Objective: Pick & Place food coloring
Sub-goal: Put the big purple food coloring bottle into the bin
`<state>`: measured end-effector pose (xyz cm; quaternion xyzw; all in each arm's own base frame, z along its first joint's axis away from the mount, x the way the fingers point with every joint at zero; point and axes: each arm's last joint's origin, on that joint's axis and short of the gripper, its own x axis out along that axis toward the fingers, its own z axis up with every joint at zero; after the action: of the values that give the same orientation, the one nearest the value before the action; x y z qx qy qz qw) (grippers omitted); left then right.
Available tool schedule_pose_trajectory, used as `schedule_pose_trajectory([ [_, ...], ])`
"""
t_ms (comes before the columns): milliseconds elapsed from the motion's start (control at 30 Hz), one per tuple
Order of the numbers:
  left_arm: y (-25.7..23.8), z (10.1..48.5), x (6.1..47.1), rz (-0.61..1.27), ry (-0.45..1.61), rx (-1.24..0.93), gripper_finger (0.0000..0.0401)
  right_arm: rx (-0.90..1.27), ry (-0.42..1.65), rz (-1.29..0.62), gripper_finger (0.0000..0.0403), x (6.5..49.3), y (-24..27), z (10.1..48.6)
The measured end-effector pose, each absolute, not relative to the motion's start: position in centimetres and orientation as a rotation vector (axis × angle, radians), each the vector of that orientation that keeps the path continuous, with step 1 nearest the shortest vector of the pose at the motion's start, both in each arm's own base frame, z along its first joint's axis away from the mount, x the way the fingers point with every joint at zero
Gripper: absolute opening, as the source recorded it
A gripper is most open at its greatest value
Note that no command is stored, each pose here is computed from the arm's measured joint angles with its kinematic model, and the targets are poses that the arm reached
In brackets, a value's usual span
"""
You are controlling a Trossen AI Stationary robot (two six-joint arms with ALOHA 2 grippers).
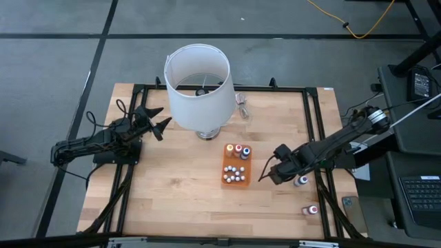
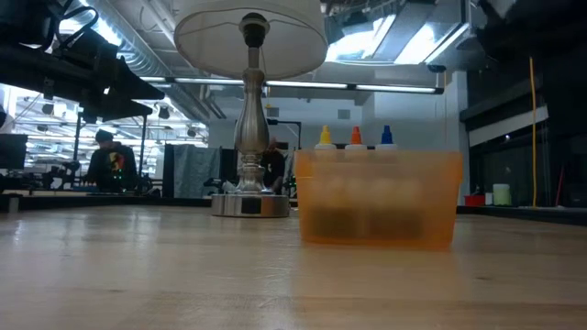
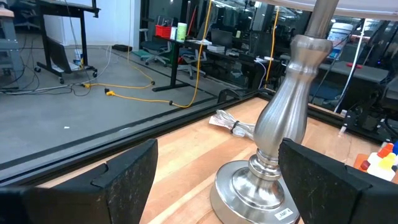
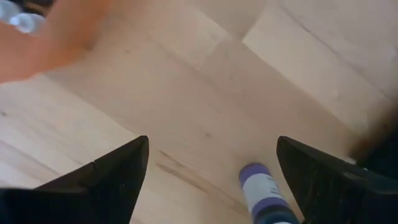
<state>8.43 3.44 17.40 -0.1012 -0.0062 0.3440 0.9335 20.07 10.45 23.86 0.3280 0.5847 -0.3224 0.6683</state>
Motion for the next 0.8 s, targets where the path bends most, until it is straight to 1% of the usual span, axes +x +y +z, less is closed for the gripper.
schedule_pose_trajectory([
  [333,3.4,17.4,8.4,0.704,-0.013,-0.207,0.0322,0.774,1.384,-0.77,0.0353,17.0,10.1,22.9],
  [700,3.4,17.4,8.4,0.704,-0.013,-0.207,0.0322,0.809,1.506,-0.755,0.0353,14.4,10.6,21.6],
  [800,3.4,17.4,8.4,0.704,-0.013,-0.207,0.0322,0.819,1.507,-0.744,0.0353,14.1,11.0,21.3],
])
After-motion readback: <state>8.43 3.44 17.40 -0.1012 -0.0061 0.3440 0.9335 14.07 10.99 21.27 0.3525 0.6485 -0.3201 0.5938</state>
